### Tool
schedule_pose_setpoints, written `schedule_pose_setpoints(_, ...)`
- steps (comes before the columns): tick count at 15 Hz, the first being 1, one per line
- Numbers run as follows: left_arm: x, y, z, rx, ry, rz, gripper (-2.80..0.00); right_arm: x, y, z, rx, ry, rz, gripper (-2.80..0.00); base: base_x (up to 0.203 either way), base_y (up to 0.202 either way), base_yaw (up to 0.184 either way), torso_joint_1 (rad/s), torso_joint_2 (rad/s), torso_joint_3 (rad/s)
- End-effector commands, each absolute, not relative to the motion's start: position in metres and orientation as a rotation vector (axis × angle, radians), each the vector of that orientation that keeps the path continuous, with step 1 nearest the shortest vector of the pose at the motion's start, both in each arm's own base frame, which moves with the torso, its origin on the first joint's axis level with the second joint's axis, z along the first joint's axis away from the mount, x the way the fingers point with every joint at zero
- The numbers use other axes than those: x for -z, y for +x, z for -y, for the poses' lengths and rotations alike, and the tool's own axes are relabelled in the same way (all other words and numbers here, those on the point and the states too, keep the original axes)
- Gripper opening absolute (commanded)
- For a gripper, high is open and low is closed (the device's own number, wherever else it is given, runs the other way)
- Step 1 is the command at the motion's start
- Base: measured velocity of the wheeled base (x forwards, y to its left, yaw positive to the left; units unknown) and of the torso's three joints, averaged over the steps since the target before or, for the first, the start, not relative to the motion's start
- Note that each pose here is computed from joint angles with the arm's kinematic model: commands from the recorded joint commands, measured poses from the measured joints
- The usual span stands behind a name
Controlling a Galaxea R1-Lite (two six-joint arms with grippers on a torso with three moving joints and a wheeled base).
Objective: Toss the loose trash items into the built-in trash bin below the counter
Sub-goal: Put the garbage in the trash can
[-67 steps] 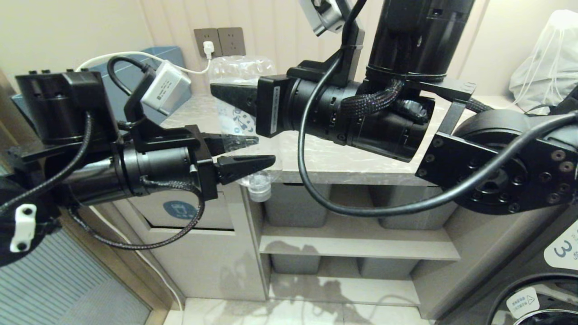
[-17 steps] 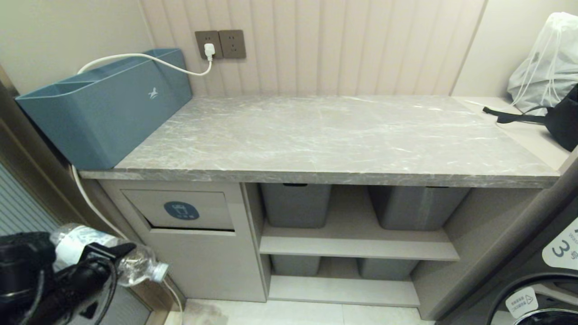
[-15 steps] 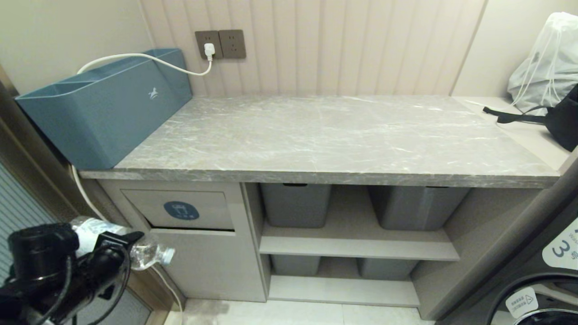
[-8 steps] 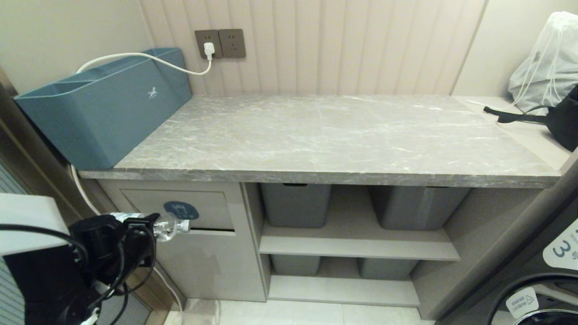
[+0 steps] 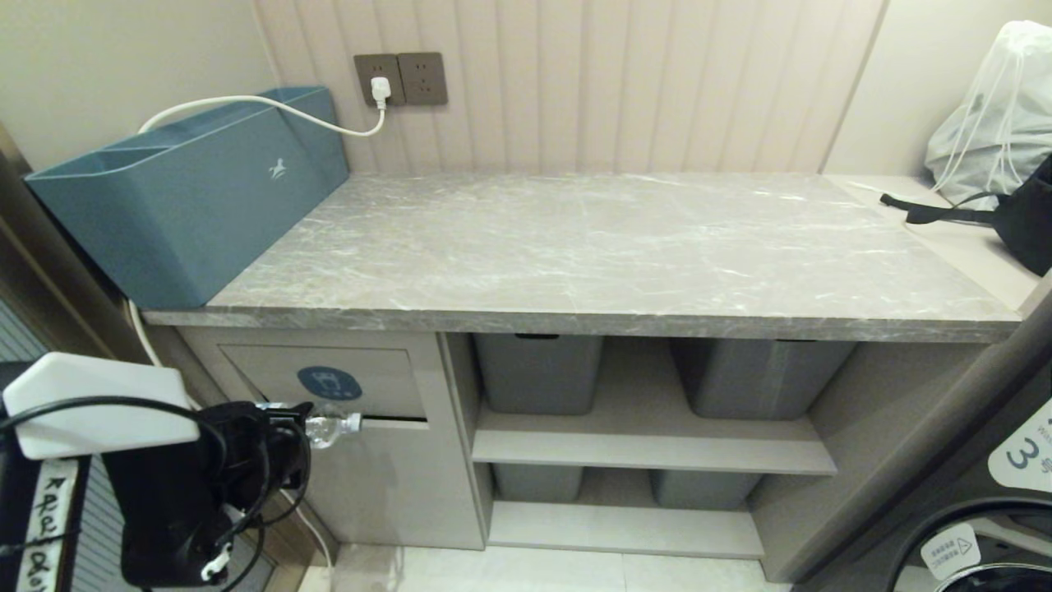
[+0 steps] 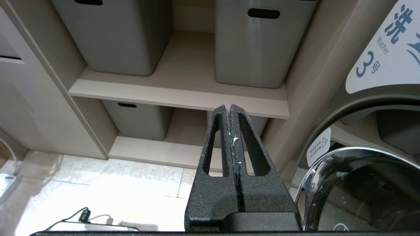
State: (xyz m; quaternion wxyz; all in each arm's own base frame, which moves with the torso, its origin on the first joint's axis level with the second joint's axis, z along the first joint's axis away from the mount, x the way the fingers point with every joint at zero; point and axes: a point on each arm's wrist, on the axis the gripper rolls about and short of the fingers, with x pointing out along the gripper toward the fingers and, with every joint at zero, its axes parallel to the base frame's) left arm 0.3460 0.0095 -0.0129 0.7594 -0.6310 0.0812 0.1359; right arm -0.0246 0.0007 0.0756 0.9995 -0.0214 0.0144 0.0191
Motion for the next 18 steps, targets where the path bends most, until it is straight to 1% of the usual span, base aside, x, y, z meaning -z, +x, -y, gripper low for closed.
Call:
schedule_pose_setpoints(1,0.029,0.356,-0.011,-0.305,-1.382,-0.181,-2.80,-0.076,-0.025,-0.001,-0.039,-0.044,-0.030,-2.80,0.000,0.000,0.000,0.000,0.00,0.000)
schedule_pose_setpoints(4,0.028,0.373,-0.014,-0.275,-1.390,-0.153,-2.80,-0.076,-0.025,-0.001,-0.039,-0.046,-0.030,-2.80,0.000,0.000,0.000,0.000,0.00,0.000)
schedule_pose_setpoints(11,0.019,0.418,-0.020,-0.296,-1.412,-0.185,-2.80,-0.075,-0.024,-0.001,-0.039,-0.045,-0.031,-2.80,0.000,0.000,0.000,0.000,0.00,0.000)
schedule_pose_setpoints(18,0.018,0.436,-0.020,-0.290,-1.415,-0.182,-2.80,-0.076,-0.025,-0.001,-0.039,-0.050,-0.030,-2.80,0.000,0.000,0.000,0.000,0.00,0.000)
